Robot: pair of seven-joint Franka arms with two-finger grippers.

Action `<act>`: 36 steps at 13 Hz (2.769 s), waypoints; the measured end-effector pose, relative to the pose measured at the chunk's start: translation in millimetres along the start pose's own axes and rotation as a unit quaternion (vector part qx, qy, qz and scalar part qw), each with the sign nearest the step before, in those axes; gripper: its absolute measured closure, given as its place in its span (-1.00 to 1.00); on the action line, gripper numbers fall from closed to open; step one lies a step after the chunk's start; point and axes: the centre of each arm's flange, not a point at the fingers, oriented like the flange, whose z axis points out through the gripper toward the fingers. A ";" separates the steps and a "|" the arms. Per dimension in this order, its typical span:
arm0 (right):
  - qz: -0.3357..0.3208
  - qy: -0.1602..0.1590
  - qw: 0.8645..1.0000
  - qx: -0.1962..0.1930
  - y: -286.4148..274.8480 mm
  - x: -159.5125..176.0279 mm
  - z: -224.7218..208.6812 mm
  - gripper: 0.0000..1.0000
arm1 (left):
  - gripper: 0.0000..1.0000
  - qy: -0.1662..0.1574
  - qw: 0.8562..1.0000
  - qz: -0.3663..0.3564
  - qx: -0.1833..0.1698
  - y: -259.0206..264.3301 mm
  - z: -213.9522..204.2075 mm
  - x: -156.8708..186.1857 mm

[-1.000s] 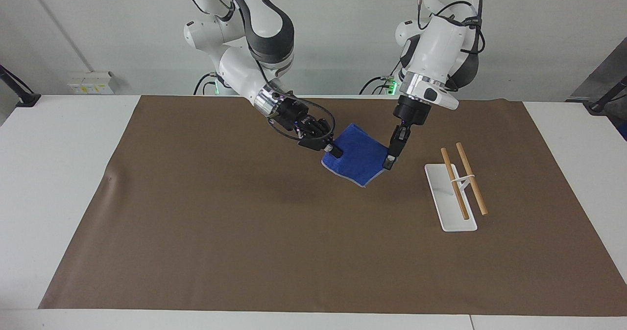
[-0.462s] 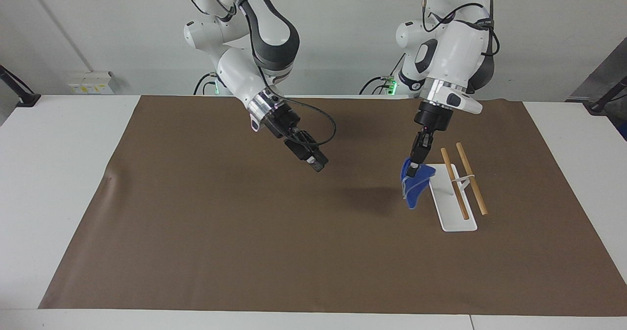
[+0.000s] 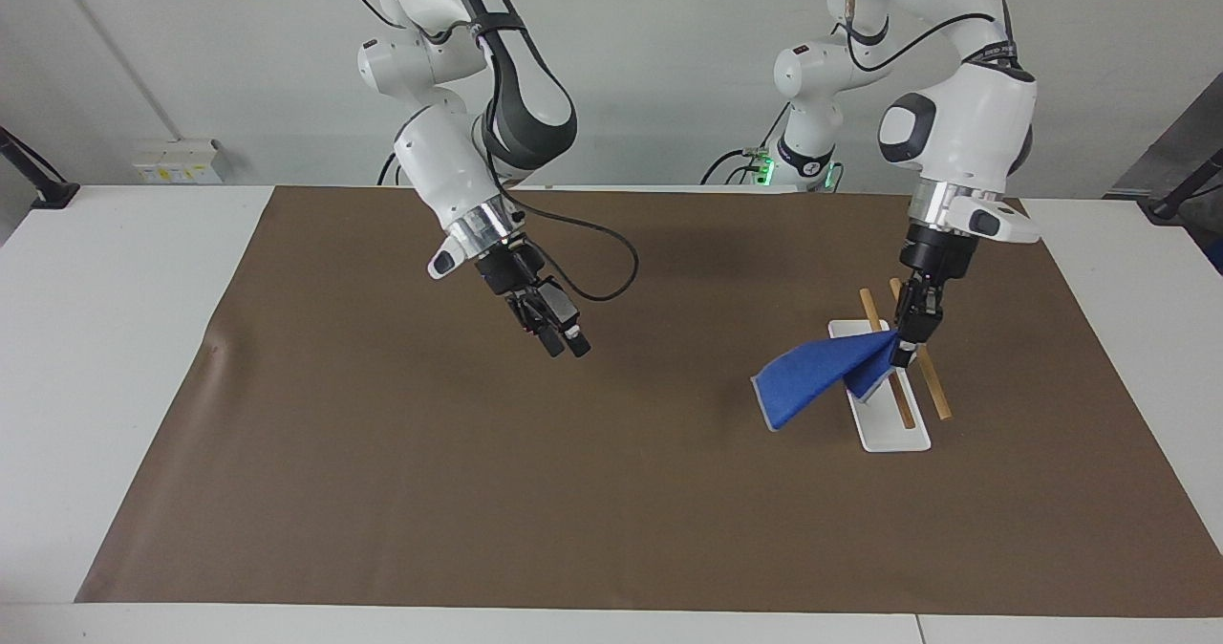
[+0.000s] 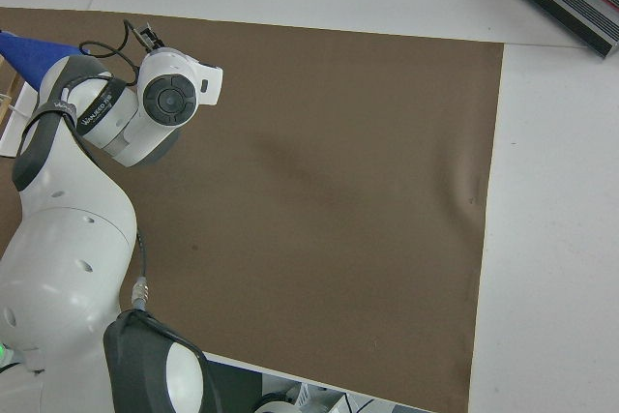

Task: Right arm passes towel to left arm to hang

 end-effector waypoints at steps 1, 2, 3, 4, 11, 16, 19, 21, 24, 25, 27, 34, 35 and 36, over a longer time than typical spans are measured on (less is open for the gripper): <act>-0.042 -0.001 0.999 -0.019 2.9 7.1 -0.7 -1.00 | 0.96 0.005 1.000 -0.001 0.016 -10.8 -0.9 24.0; -0.089 -0.005 0.995 -0.042 5.3 14.6 -1.7 -1.00 | 0.96 0.006 0.999 0.005 0.035 -22.4 -2.3 45.7; -0.132 -0.008 0.989 -0.064 7.8 22.1 -3.2 -1.00 | 0.96 0.005 0.998 0.015 0.053 -33.1 -4.2 63.4; -0.173 -0.010 0.981 -0.088 10.9 29.2 -4.7 -1.00 | 0.96 0.002 0.997 0.029 0.067 -42.5 -6.8 78.0; -0.348 -0.044 0.906 -0.235 32.6 66.2 -18.8 -1.00 | 0.96 0.042 0.981 0.133 0.138 -48.6 -30.4 113.9; -0.320 -0.102 0.886 -0.318 40.1 104.6 -64.2 -1.00 | 0.96 0.034 0.979 0.146 0.139 -60.4 -8.9 96.8; -0.302 -0.123 0.883 -0.338 27.2 110.0 -102.6 -1.00 | 0.96 0.038 0.980 0.150 0.128 -73.0 10.1 91.2; -0.292 -0.132 0.881 -0.347 19.5 108.0 -131.6 -1.00 | 0.96 0.039 0.980 0.149 0.124 -76.2 17.0 91.9; -0.280 -0.131 0.883 -0.354 12.1 108.6 -172.2 -1.00 | 0.92 0.042 0.981 0.148 0.121 -75.5 16.1 94.5; -0.273 -0.130 0.884 -0.357 11.1 111.4 -185.9 -1.00 | 0.73 0.045 0.981 0.146 0.119 -74.3 14.3 97.1; -0.256 -0.136 0.885 -0.365 8.3 118.4 -212.5 -1.00 | 0.28 0.052 0.982 0.143 0.111 -66.3 8.3 104.9; -0.260 -0.149 0.880 -0.369 -10.3 142.4 -256.3 -1.00 | -1.00 0.043 0.985 0.127 0.104 -34.3 -8.1 118.2; -0.262 -0.152 0.878 -0.370 -11.0 140.7 -252.7 -1.00 | -1.00 0.035 0.985 0.128 0.113 -26.4 -14.8 117.1; -0.263 -0.154 0.878 -0.370 -11.2 139.6 -249.7 -1.00 | -1.00 0.024 0.983 0.131 0.123 -15.1 -24.5 114.1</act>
